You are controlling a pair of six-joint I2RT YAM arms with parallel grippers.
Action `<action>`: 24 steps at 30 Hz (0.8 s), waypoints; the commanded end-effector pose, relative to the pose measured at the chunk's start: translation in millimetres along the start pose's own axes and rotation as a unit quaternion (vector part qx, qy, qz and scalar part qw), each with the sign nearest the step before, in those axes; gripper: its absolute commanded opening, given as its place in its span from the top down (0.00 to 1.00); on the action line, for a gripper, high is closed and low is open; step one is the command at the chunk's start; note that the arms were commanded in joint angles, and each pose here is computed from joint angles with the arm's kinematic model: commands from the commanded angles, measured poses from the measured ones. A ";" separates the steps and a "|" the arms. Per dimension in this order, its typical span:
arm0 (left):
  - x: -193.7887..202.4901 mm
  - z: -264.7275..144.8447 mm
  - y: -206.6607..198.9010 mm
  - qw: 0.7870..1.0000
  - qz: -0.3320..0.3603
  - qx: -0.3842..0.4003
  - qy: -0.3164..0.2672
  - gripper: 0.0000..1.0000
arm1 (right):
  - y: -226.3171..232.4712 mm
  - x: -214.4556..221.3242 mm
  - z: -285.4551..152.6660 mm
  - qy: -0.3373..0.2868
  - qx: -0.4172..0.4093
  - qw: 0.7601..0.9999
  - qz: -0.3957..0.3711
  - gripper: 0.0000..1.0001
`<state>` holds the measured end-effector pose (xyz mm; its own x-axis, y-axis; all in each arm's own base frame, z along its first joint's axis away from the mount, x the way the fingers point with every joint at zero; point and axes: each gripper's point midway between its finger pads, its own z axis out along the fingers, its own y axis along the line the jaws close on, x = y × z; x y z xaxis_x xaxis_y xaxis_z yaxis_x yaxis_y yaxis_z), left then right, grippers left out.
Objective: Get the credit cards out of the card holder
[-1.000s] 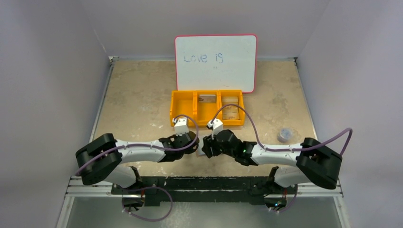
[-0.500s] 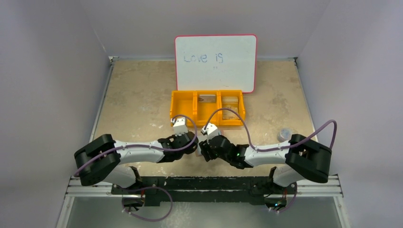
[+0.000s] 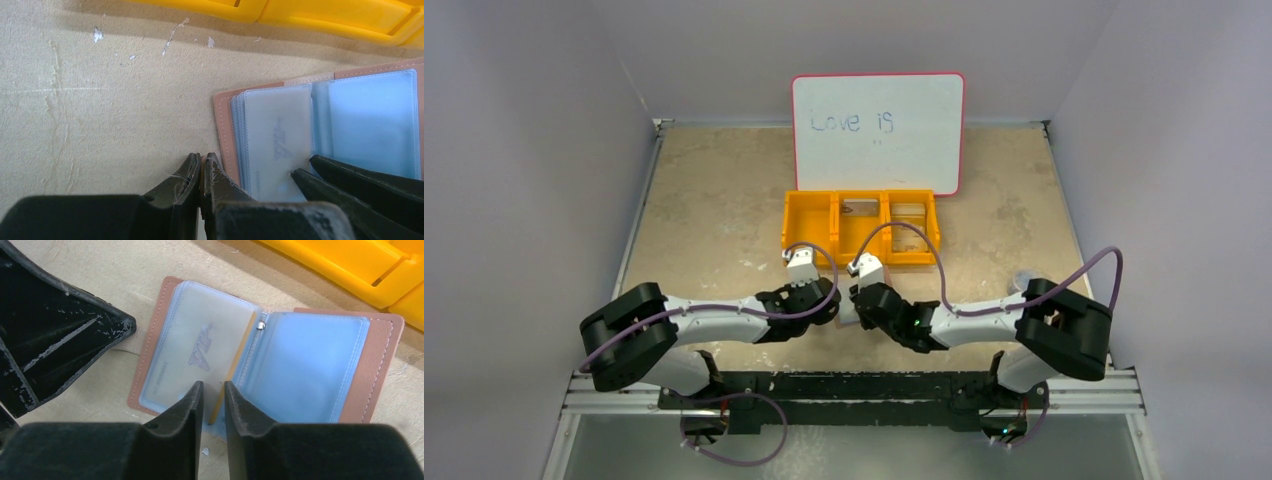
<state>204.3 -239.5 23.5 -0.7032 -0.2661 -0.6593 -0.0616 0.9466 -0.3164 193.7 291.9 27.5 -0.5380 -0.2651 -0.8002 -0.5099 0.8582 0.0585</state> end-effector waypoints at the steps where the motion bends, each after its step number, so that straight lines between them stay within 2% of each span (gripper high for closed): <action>1: -11.7 -3.1 -5.4 1.000 -0.015 0.007 -0.022 1.00 | -3.3 -1.8 -1.9 0.008 0.022 1.000 0.014 0.79; 3: -11.9 -3.3 -4.8 1.000 -0.014 0.005 -0.023 1.00 | -3.0 -6.3 -3.5 0.007 0.026 0.999 0.022 0.77; 6: -12.8 -3.8 -4.9 1.000 -0.013 0.005 -0.024 1.00 | -0.4 -23.1 -11.6 -0.017 0.016 0.999 0.039 0.65; 12: -13.7 -4.2 -5.0 1.000 -0.015 0.005 -0.025 1.00 | 19.9 -47.3 -32.1 -0.083 -0.078 0.993 0.032 0.48; 24: -17.8 -7.2 -5.4 0.999 -0.018 0.008 -0.032 1.00 | 31.1 -26.4 -10.2 -0.063 -0.100 0.992 -0.037 0.44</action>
<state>206.3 -238.1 28.8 -0.6901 -0.2755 -0.6692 -0.0646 0.9445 -0.3222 182.6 308.6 48.4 -0.4707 -0.2569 -0.8440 -0.6314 0.7663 0.1189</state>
